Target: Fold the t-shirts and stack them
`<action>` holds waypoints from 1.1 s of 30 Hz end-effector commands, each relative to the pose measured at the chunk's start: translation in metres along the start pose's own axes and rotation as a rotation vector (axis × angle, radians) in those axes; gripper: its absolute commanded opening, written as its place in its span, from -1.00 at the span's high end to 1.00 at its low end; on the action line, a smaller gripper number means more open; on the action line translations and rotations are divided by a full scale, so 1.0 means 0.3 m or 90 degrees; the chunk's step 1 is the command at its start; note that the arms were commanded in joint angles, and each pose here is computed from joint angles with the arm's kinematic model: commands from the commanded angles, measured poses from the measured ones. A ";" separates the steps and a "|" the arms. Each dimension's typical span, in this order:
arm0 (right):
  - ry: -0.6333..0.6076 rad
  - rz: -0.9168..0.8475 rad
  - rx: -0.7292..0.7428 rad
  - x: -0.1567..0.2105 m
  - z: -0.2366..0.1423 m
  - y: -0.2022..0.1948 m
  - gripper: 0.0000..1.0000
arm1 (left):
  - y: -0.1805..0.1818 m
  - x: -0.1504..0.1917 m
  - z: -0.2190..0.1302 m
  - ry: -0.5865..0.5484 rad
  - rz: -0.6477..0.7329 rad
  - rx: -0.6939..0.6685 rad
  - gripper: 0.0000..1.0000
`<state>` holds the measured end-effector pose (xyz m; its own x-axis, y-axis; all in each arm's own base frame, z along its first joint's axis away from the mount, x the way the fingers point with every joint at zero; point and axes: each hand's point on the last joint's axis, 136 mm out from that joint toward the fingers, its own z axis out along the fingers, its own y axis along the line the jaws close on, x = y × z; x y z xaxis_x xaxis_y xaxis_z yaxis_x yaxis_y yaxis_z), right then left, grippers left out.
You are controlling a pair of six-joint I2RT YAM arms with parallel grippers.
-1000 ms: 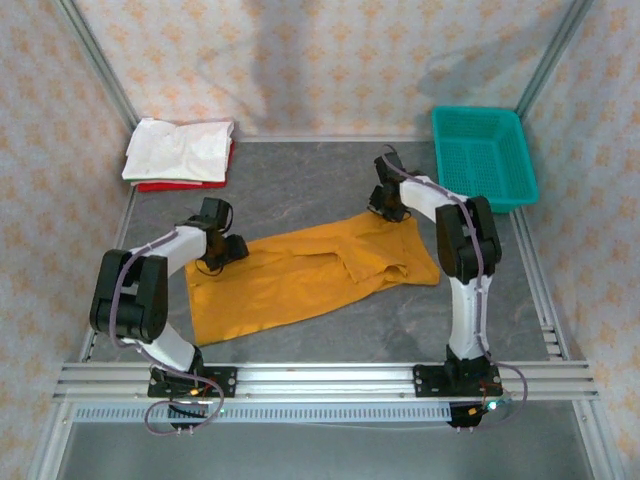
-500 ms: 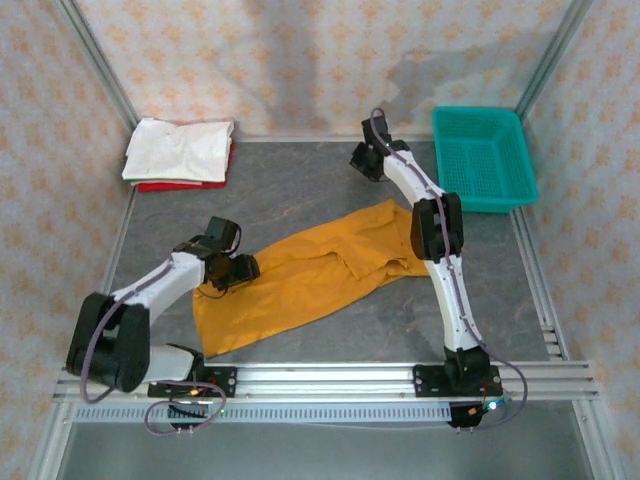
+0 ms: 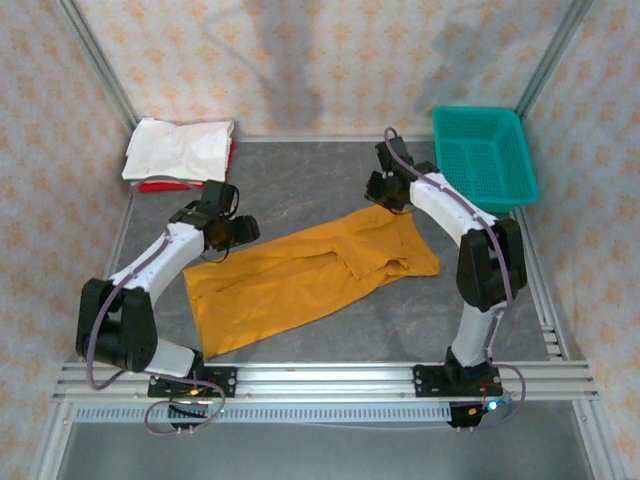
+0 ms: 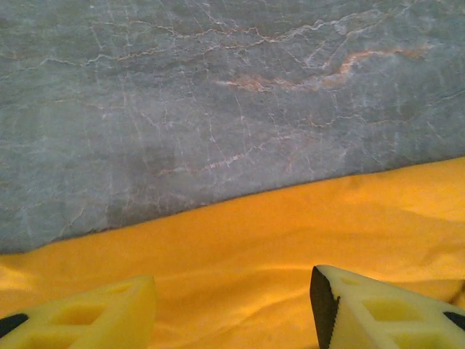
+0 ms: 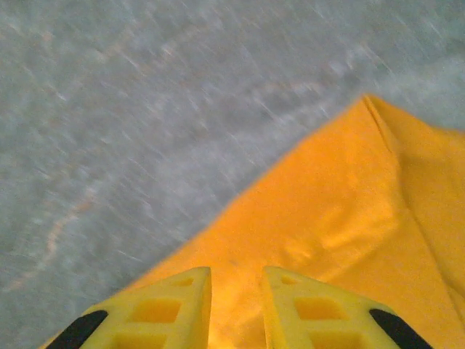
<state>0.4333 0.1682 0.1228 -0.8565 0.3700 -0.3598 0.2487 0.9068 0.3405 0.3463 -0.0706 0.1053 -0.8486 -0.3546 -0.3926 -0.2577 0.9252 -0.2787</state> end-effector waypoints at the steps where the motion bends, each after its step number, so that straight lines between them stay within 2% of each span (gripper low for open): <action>1: 0.038 -0.008 0.060 0.085 0.083 -0.105 0.50 | -0.004 -0.075 0.022 -0.029 0.016 -0.013 -0.18; 7: 0.054 0.001 0.087 0.099 0.224 -0.137 0.50 | -0.006 -0.103 0.077 -0.027 -0.003 -0.017 -0.18; 12: 0.069 0.030 0.070 0.065 0.378 -0.110 0.50 | 0.015 -0.115 0.033 -0.062 -0.008 -0.028 -0.18; 15: 0.067 0.039 0.032 0.005 0.459 -0.033 0.50 | -0.031 -0.106 -0.032 -0.082 0.031 0.028 -0.20; 19: 0.052 0.057 -0.033 -0.117 0.582 0.107 0.50 | -0.032 -0.062 -0.138 -0.117 0.060 0.058 -0.27; 23: 0.021 0.057 -0.130 -0.280 0.629 0.281 0.49 | -0.084 0.021 -0.192 -0.096 0.106 0.132 -0.35; 25: -0.024 0.053 -0.202 -0.385 0.553 0.385 0.43 | -0.085 0.053 -0.194 -0.075 0.124 0.130 -0.35; 28: -0.076 0.045 -0.264 -0.478 0.400 0.466 0.30 | -0.059 0.050 -0.181 -0.076 0.118 0.091 -0.35; 30: -0.093 0.010 -0.284 -0.494 0.278 0.504 0.22 | -0.054 0.029 -0.166 -0.091 0.109 0.083 -0.34; 33: -0.098 -0.057 -0.270 -0.450 0.102 0.525 0.18 | -0.072 -0.018 -0.143 -0.116 0.096 0.090 -0.30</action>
<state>0.6226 0.2620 0.0795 -0.8298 0.4105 -0.3781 0.1127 0.7868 0.6068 0.3262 -0.0876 0.1552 -0.7902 -0.2376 -0.5649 -0.0405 0.9400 -0.3387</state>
